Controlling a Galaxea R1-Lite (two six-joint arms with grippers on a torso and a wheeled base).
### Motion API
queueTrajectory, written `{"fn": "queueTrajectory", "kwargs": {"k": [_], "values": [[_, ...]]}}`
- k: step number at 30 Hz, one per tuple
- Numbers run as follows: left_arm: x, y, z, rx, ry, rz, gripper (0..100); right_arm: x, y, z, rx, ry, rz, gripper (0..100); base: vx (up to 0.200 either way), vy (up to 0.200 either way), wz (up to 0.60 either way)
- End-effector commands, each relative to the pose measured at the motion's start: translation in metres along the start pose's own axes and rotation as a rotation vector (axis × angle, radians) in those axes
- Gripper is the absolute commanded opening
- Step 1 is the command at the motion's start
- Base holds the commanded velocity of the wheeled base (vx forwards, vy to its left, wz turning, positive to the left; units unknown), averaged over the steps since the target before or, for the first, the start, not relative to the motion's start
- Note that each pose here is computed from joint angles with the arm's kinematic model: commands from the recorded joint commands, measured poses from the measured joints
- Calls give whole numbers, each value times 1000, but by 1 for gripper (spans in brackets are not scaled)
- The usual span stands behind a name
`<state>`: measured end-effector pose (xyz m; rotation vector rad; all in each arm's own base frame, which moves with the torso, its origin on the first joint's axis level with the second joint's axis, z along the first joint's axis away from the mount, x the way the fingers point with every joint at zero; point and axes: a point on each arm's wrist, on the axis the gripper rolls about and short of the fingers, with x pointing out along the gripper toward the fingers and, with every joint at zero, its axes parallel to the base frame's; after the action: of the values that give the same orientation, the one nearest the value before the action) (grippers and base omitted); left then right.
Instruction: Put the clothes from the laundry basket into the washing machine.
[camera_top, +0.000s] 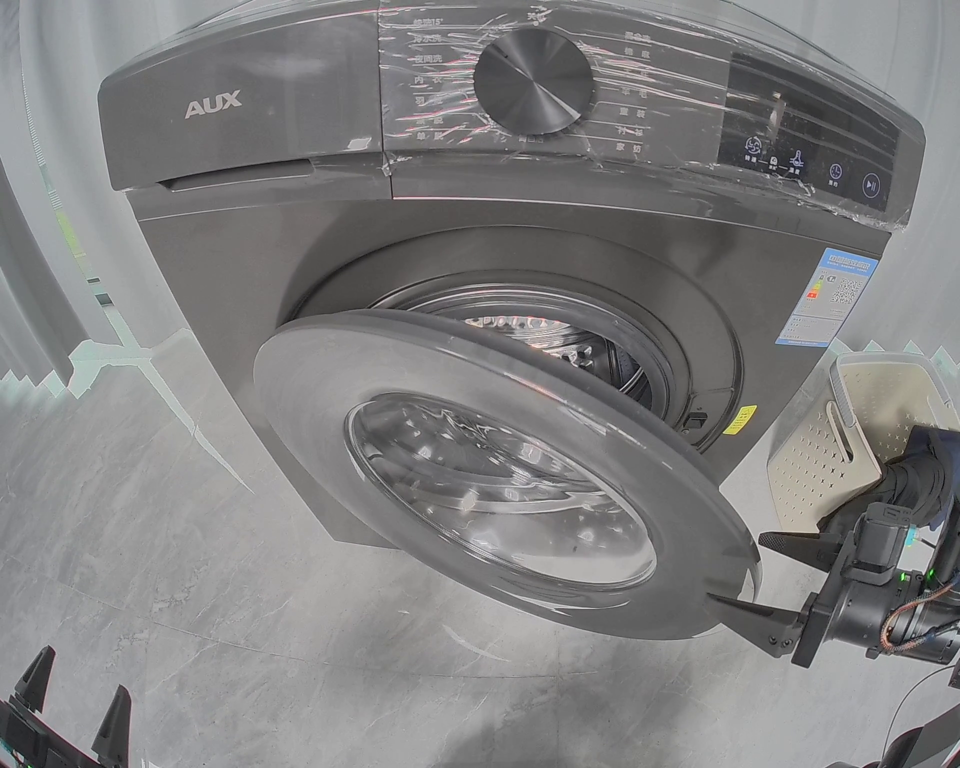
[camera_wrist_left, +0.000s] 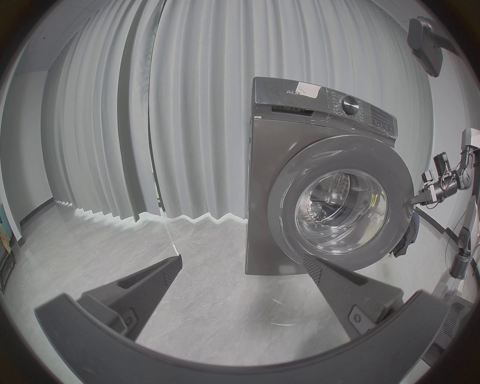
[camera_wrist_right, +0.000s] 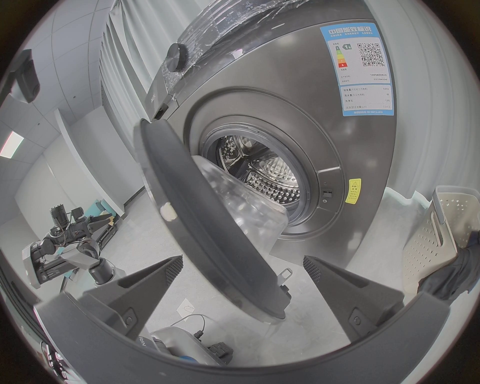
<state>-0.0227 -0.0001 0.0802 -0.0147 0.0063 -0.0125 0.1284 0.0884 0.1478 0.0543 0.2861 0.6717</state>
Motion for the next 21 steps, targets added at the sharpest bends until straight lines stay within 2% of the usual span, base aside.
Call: {"fn": "queueTrajectory", "kwargs": {"k": [1,4,10,15,21], "values": [[0,0,-4,1,-3,0,100,12,-2,1,3,28,-6,100,0,0,0],[0,0,-4,-1,-2,0,100,12,-1,-3,4,47,-1,100,0,0,0],[0,0,-4,1,-2,0,100,9,11,-12,-2,79,77,100,0,0,0],[0,0,-4,-1,-3,0,100,4,10,-19,-3,100,70,100,0,0,0],[0,0,-4,-1,-3,0,100,-19,9,-23,-10,51,69,100,0,0,0]]}}
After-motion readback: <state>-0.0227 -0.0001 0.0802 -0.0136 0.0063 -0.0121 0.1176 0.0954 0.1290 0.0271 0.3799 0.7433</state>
